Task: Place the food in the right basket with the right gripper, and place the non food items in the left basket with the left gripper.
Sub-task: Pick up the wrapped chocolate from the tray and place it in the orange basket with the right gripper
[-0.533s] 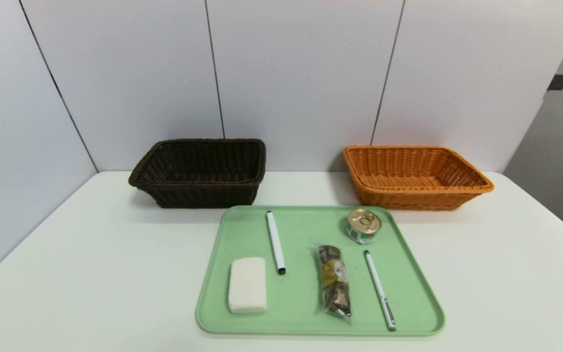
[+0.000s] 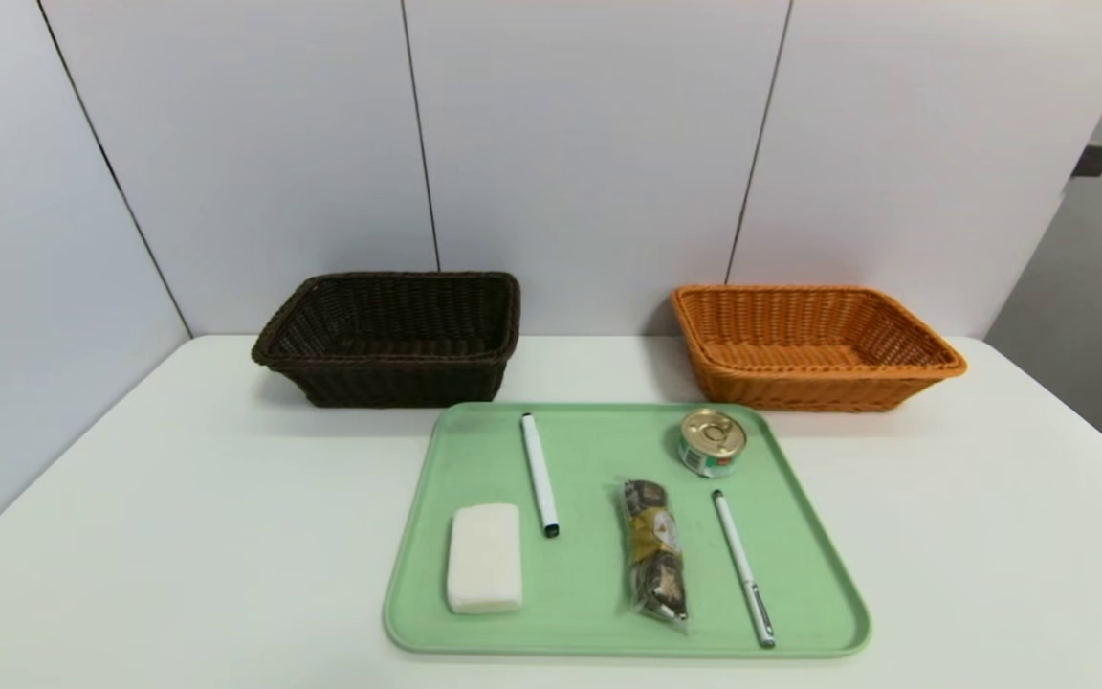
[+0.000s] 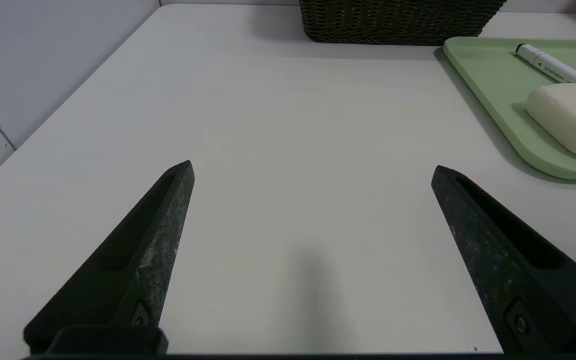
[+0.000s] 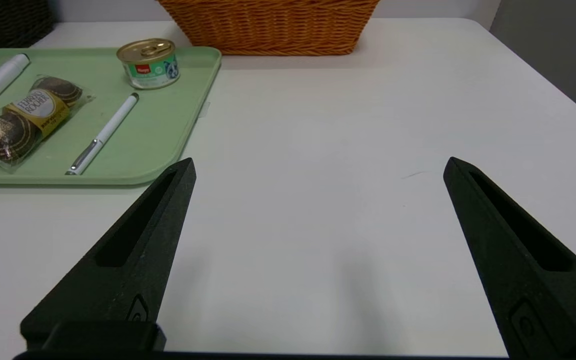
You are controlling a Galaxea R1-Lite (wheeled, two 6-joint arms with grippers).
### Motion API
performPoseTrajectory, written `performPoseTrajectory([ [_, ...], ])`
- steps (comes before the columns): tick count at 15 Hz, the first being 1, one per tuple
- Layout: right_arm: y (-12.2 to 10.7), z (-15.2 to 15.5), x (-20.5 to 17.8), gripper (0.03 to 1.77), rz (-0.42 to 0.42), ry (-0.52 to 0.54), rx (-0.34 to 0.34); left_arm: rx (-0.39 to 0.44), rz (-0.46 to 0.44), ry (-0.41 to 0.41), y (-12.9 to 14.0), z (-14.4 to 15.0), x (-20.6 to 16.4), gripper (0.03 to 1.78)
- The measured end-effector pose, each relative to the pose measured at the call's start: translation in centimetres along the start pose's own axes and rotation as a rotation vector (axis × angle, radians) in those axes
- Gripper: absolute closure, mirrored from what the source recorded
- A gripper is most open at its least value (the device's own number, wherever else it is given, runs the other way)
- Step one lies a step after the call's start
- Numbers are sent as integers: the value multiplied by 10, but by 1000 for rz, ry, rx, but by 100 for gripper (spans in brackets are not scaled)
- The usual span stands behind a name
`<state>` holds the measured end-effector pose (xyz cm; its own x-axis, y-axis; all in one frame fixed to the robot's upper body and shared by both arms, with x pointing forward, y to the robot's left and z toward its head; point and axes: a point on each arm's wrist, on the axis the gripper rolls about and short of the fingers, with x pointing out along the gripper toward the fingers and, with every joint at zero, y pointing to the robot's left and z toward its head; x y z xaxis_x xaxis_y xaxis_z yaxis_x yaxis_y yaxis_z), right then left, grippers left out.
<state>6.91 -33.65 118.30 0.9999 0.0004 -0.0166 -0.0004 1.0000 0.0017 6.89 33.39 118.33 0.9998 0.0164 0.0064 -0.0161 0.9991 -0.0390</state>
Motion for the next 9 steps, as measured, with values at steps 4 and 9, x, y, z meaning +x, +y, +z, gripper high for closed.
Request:
performPoseTrajectory([
  [4, 1, 20, -2, 9, 44, -8, -23, 4, -6, -10, -1, 15, -6, 12],
  [9, 3, 167, 5, 9, 109, -5, 11, -23, -56, 56, -5, 114, -30, 12],
])
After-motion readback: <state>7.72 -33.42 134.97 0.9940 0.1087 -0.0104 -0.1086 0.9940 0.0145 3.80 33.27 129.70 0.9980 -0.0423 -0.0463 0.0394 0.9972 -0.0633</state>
